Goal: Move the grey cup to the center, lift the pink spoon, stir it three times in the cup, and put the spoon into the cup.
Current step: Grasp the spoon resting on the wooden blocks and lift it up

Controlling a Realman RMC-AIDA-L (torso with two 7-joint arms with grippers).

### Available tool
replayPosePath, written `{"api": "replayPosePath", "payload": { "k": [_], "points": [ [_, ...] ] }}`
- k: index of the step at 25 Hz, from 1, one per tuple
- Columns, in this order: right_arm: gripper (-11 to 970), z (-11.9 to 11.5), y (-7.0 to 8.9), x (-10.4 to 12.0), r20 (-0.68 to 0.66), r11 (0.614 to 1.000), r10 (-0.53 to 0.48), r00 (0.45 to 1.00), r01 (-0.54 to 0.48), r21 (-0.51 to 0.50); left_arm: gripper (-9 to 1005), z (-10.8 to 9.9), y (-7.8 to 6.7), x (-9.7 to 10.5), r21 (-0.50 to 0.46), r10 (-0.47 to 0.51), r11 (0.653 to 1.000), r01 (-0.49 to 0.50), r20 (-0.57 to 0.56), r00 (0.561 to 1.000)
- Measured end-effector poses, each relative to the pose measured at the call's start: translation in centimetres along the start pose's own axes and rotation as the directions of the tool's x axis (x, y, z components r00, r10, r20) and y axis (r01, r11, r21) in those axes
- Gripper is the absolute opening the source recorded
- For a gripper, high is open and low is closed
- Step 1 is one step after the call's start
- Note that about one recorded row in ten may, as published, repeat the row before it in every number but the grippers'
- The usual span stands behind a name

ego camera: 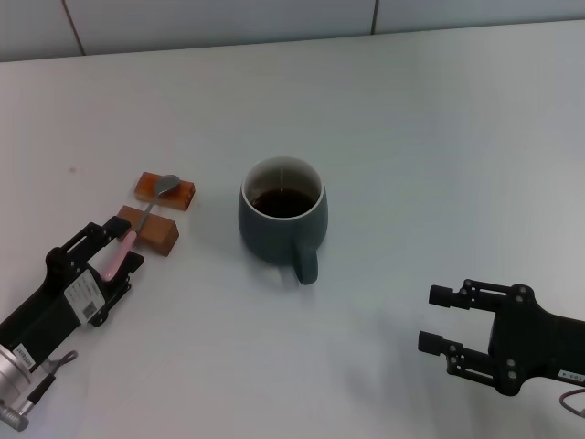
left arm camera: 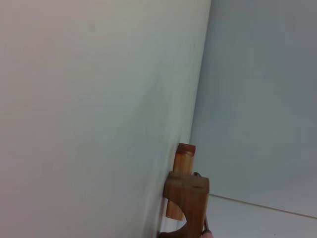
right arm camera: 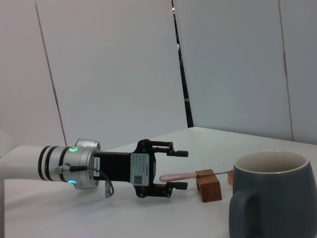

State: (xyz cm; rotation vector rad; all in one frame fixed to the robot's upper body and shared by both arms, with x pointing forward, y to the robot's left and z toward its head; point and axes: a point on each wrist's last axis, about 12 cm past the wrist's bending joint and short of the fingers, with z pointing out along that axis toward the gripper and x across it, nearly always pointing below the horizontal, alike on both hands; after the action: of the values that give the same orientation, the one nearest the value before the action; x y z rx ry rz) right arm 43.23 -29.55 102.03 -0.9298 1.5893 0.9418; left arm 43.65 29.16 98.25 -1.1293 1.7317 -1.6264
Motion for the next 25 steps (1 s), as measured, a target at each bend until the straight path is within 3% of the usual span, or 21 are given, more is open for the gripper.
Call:
{"api": "replayPosePath", "payload": {
  "k": [13, 25],
  "points": [
    [583, -0.04, -0.02, -0.02, 0.000, 1.000, 0.008, 1.000, -0.008, 0.000, 436, -0.02, 0.21, -0.03, -0.017, -0.004, 1.000, 0.004, 0.004, 1.000],
    [582, 0.16, -0.22, -0.20, 0.000, 1.000, 0.003, 1.000, -0.003, -0.006, 395, 0.19, 0.27, -0.22, -0.030, 0.016, 0.999, -0.015, 0.015, 1.000]
  ]
}}
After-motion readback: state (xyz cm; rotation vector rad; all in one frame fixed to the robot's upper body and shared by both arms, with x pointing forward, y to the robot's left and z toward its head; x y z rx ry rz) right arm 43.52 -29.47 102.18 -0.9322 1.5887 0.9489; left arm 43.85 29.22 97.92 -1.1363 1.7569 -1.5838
